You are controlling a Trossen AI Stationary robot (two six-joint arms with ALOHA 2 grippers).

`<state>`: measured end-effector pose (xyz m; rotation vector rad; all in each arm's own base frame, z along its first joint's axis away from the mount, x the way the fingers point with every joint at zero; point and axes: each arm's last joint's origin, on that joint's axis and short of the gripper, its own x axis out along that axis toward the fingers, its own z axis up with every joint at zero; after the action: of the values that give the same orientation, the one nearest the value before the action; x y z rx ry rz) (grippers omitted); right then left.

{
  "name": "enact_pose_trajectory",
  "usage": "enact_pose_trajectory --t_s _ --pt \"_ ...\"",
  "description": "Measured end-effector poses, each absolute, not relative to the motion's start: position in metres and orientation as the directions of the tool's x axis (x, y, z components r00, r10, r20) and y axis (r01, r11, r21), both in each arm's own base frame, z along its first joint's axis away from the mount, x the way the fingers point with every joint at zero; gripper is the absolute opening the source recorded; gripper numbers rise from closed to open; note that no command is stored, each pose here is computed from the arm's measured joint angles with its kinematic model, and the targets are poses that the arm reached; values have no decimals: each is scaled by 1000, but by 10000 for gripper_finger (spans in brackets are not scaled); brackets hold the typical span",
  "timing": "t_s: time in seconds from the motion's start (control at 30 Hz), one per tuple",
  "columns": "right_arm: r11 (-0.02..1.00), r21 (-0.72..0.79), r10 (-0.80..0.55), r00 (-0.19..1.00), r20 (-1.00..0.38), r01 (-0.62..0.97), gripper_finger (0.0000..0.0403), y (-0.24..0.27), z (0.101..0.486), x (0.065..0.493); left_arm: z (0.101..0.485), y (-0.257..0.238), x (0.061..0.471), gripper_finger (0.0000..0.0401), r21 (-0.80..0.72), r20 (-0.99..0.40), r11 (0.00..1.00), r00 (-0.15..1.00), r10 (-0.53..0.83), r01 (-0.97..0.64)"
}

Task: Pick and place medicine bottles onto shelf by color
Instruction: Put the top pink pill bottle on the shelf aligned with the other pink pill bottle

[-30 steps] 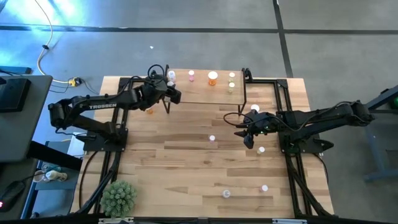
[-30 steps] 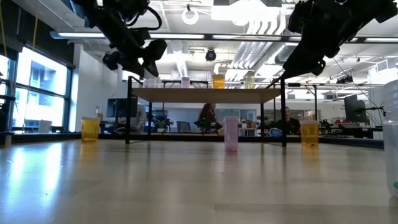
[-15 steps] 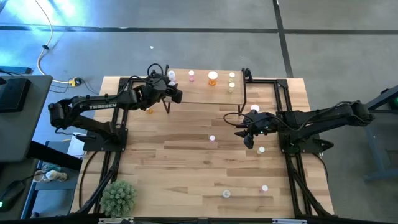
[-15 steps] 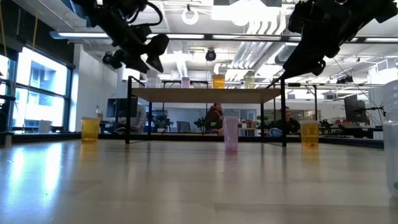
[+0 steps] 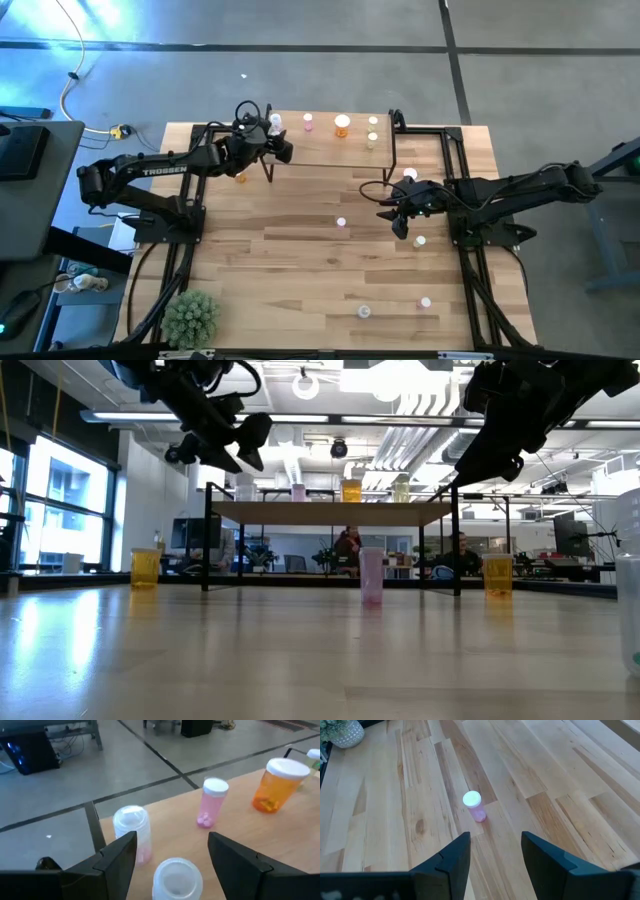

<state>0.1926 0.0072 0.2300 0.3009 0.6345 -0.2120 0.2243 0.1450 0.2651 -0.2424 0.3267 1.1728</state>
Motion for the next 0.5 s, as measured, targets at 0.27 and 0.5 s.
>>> enact_pose_trajectory --t_s 0.27,0.5 --pt "943 188 -108 786 -609 275 167 7 230 193 288 137 211 232 -49 -299 388 384 874 -920" --pt "951 168 -106 786 -609 259 167 7 230 193 317 118 192 232 -139 -211 516 535 818 -845"
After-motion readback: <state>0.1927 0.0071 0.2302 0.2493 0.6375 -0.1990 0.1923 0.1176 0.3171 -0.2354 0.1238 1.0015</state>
